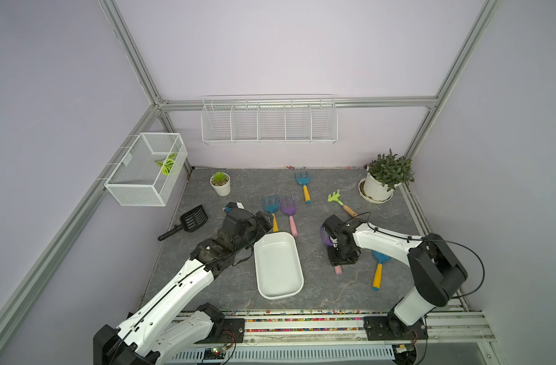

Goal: Put the rake into the storage box
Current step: Pick up the rake at the center of the board, then place the rake in the storage box.

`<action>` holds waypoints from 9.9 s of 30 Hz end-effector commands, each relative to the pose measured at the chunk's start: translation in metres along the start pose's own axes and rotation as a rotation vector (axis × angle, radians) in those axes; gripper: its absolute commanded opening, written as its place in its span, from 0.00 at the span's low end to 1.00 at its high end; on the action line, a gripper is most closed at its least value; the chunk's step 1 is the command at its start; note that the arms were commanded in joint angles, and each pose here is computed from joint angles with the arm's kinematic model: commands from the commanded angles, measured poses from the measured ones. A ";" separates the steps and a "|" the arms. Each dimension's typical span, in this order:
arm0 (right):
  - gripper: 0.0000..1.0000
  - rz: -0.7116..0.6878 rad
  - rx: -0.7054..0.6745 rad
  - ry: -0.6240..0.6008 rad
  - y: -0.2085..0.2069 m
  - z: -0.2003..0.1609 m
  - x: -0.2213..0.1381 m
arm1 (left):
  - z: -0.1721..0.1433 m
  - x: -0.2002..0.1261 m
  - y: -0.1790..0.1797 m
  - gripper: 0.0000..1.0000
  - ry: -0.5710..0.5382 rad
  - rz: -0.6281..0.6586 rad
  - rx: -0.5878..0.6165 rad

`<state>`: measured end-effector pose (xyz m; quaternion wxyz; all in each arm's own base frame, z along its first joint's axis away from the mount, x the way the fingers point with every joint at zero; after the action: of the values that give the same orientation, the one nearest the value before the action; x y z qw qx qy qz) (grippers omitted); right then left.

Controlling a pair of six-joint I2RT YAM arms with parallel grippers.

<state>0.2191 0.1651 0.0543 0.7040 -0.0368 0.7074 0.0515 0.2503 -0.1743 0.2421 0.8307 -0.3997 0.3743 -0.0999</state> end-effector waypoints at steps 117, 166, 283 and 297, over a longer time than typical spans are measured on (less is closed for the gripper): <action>0.00 0.702 0.105 -0.315 0.012 -0.013 -0.206 | -0.078 0.063 -0.171 0.59 0.543 -0.484 0.303; 0.23 0.427 -0.088 -0.355 0.029 -0.039 -0.188 | -0.098 0.091 -0.141 0.00 0.607 -0.429 0.214; 0.71 0.632 0.074 -0.481 0.027 0.019 -0.197 | -0.030 0.028 0.089 0.41 0.362 0.416 0.234; 0.70 0.372 0.219 -0.519 -0.019 0.006 -0.188 | 0.012 -0.004 0.018 0.44 0.100 0.116 0.211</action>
<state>0.2309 0.1675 0.2411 0.8193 0.2008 0.5063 0.1791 0.2440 -0.1478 0.2264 0.8504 -0.2586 0.4469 -0.1012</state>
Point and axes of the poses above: each gripper's point midway between its finger pads, its own x axis out along the fingers, its own y axis along the line the jaws close on, z = x × y, the point moved 3 cm from there along -x, back along the fingers, and after that the axes turned 1 degree about x, right-handed, at the moved point
